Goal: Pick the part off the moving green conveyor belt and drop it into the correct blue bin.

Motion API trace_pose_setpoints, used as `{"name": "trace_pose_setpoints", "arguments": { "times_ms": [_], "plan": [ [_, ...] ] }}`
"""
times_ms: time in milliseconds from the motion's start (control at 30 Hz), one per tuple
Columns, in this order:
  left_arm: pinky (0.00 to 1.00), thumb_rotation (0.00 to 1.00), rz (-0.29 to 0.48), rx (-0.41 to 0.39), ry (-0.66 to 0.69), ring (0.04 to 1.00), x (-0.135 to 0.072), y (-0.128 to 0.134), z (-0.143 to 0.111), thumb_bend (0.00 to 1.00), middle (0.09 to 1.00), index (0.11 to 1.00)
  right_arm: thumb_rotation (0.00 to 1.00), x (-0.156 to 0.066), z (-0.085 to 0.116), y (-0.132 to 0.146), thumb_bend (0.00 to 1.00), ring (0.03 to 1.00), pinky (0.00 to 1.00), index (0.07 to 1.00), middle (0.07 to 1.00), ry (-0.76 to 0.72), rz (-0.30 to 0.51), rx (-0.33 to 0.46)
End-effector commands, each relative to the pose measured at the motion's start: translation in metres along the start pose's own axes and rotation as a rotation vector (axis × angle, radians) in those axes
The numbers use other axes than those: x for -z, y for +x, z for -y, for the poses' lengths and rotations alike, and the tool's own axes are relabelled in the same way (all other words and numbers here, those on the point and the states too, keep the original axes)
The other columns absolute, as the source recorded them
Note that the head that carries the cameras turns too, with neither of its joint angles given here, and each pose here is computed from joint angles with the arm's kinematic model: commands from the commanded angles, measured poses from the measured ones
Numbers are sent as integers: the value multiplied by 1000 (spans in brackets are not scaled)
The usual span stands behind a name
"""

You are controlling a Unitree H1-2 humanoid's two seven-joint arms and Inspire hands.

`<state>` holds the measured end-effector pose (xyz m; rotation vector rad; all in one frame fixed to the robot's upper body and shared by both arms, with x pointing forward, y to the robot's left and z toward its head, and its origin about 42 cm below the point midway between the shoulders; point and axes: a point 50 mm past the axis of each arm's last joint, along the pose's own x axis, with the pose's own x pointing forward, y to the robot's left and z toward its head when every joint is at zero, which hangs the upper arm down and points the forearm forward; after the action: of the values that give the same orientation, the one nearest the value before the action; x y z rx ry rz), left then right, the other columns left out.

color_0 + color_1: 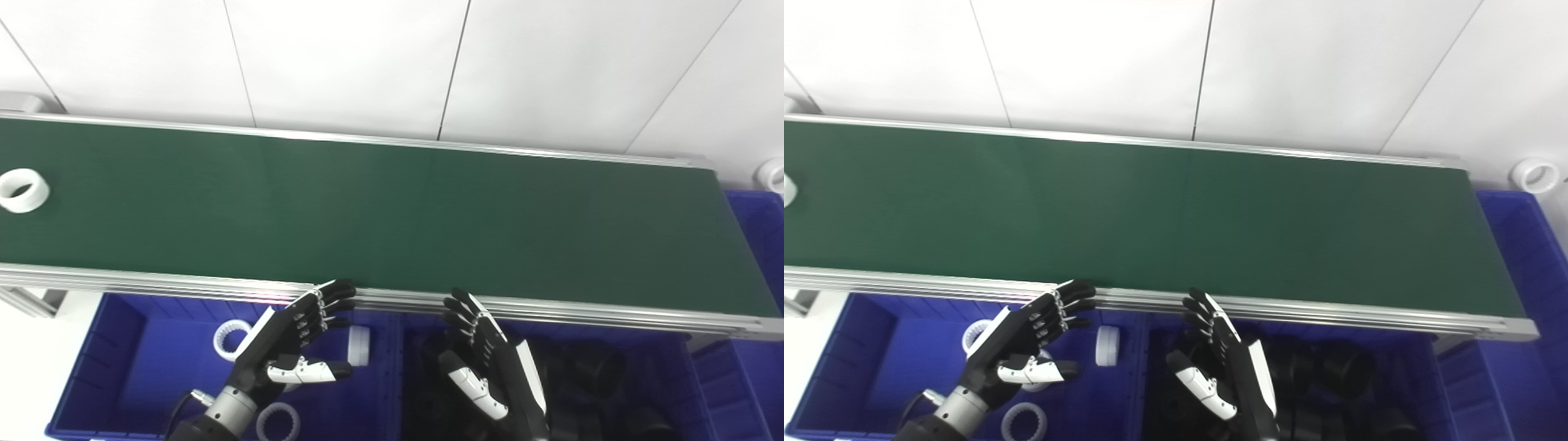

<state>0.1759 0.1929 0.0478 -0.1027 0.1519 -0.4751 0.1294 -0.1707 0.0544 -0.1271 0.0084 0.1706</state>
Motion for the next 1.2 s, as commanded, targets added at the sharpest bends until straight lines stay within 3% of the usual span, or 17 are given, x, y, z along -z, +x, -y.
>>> {"name": "trace_pose_setpoints", "arguments": {
  "times_ms": [0,200,733,833,1000,1167],
  "plan": [
    [767,228,67,9,13,842,-6,6,2,988,866,840,687,-5,2,2,597,816,734,897,859,1,83,8],
    [747,219,75,12,13,826,5,9,1,1000,847,823,721,7,2,1,595,826,734,914,876,8,75,2],
    [691,119,76,4,-1,782,10,11,-8,992,817,790,686,18,-7,7,413,847,765,944,889,40,63,5],
    [658,157,84,6,3,765,8,12,-10,953,805,788,680,18,-8,8,372,850,771,944,892,40,63,6],
    [620,207,119,7,73,746,-4,16,-13,906,786,780,673,19,-6,10,339,845,761,944,889,37,66,8],
    [618,176,222,-1,130,722,-44,33,-15,901,768,770,668,22,-2,12,324,846,760,947,892,40,64,5]
  ]
}}
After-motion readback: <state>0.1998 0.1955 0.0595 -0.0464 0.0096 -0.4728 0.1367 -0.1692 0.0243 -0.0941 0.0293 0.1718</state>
